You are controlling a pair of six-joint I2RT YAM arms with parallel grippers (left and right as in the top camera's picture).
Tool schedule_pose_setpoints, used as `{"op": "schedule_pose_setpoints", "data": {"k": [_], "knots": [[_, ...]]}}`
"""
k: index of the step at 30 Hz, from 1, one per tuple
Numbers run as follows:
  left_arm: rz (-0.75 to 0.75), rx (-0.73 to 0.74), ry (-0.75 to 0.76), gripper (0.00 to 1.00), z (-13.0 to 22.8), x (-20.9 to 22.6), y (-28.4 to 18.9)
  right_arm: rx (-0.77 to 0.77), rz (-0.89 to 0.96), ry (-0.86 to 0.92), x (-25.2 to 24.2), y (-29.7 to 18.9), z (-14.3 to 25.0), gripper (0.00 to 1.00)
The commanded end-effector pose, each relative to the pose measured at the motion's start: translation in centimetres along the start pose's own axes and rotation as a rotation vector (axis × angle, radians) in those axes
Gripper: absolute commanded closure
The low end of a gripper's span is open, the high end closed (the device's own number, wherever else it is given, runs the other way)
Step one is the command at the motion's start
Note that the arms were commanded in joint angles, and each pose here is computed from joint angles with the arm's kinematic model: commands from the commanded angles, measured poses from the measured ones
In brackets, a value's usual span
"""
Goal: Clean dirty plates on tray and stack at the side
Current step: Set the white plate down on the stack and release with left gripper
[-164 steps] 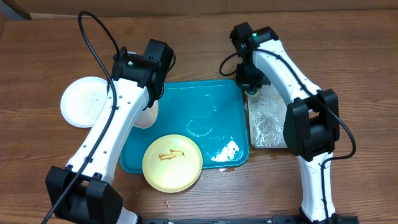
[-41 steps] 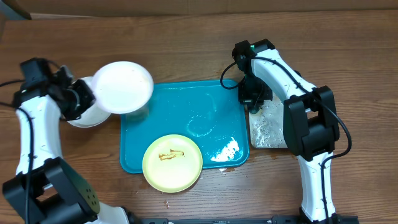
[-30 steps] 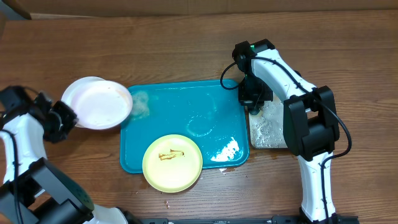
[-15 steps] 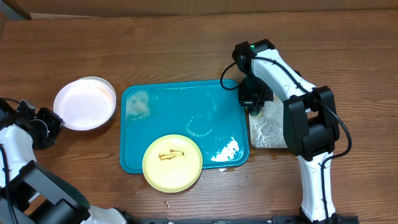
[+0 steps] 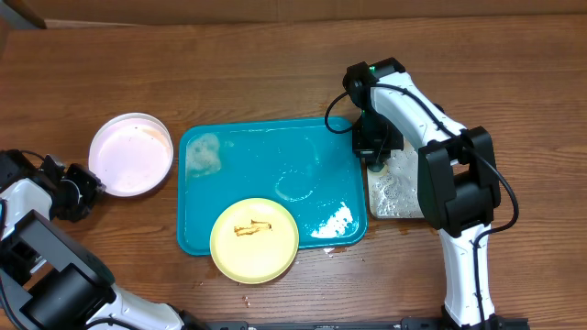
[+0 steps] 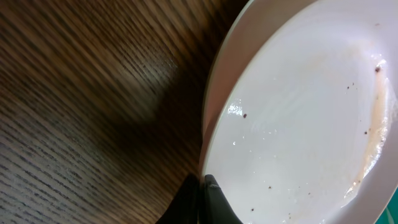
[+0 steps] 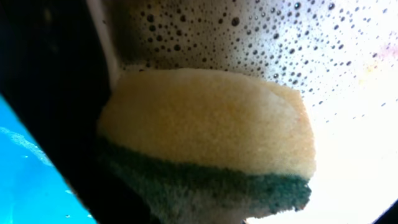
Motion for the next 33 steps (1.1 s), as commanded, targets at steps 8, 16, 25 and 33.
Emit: {"op": "schedule_pose_setpoints", "data": {"k": [8, 16, 25, 33], "knots": [[-0.020, -0.017, 0.010, 0.96, -0.2, 0.2, 0.9, 0.020, 0.000, -0.017, -0.1, 0.1, 0.2, 0.96], [0.013, -0.076, 0.054, 0.96, -1.3, -1.0, 0.6, 0.022, 0.005, -0.027, -0.1, 0.1, 0.3, 0.96], [0.054, -0.087, 0.164, 0.80, -0.8, -4.5, 1.2, 0.026, 0.006, -0.028, -0.1, 0.1, 0.3, 0.96], [0.031, -0.063, 0.161, 0.09, 0.1, -5.3, 1.7, 0.030, 0.007, -0.034, -0.1, 0.1, 0.4, 0.96]]}}
Point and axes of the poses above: each gripper's point midway between its finger pads, its own y axis out along the fingers, its own x axis along the line the jaws close on, z = x × y, the point moved 10 cm from there along -y, back along the fingers, and after that the axes turned 8 degrees about -y, right-handed, at the moved point
